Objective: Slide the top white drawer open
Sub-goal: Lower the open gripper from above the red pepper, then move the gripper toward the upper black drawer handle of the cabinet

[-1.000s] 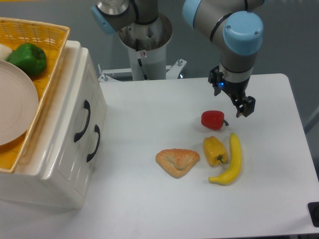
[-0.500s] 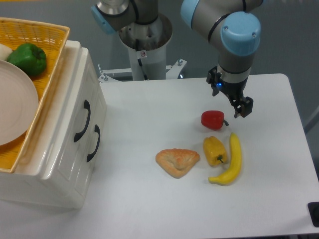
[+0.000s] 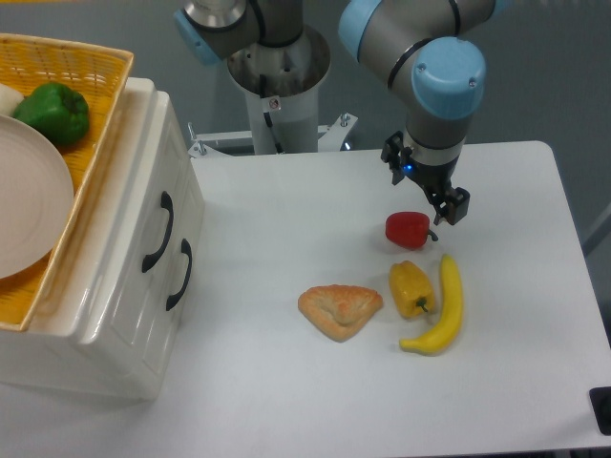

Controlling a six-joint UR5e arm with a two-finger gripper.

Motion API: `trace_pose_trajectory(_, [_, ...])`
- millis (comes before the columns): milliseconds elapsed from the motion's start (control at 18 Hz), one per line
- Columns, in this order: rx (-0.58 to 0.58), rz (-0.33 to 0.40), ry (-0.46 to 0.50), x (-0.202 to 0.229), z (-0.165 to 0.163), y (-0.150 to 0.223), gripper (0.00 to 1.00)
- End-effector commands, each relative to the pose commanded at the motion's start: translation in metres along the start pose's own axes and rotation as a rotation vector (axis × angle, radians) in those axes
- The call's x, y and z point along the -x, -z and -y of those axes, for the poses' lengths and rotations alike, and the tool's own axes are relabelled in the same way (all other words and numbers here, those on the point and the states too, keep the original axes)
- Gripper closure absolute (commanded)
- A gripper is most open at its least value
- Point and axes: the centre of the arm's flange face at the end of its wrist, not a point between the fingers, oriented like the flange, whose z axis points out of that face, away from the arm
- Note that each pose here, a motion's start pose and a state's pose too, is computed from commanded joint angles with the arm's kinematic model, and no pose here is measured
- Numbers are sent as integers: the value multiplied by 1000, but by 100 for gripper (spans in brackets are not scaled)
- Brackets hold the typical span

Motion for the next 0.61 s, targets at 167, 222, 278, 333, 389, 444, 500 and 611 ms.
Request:
trace_pose_trajectory(167, [10,5,101,-2,13,2,0])
trace_pose_trajectory(222, [9,9,129,-2,17,4,0])
trace_pose_trajectory(278, [9,3,133,-6,24,8,0])
trace_pose_trajectory(333, [15,-13,142,-9,27,7,0])
trace_pose_trajectory(389, [18,-18,174,-9,28,6,0])
trace_pose_trajectory(444, [7,-21,226,-11,31,7,0])
trace_pose_trajectory(500, [-12,-26,272,-16,41,8,0])
trace_pose_trajectory(611, [-81,-50,368,-20,56,15,0])
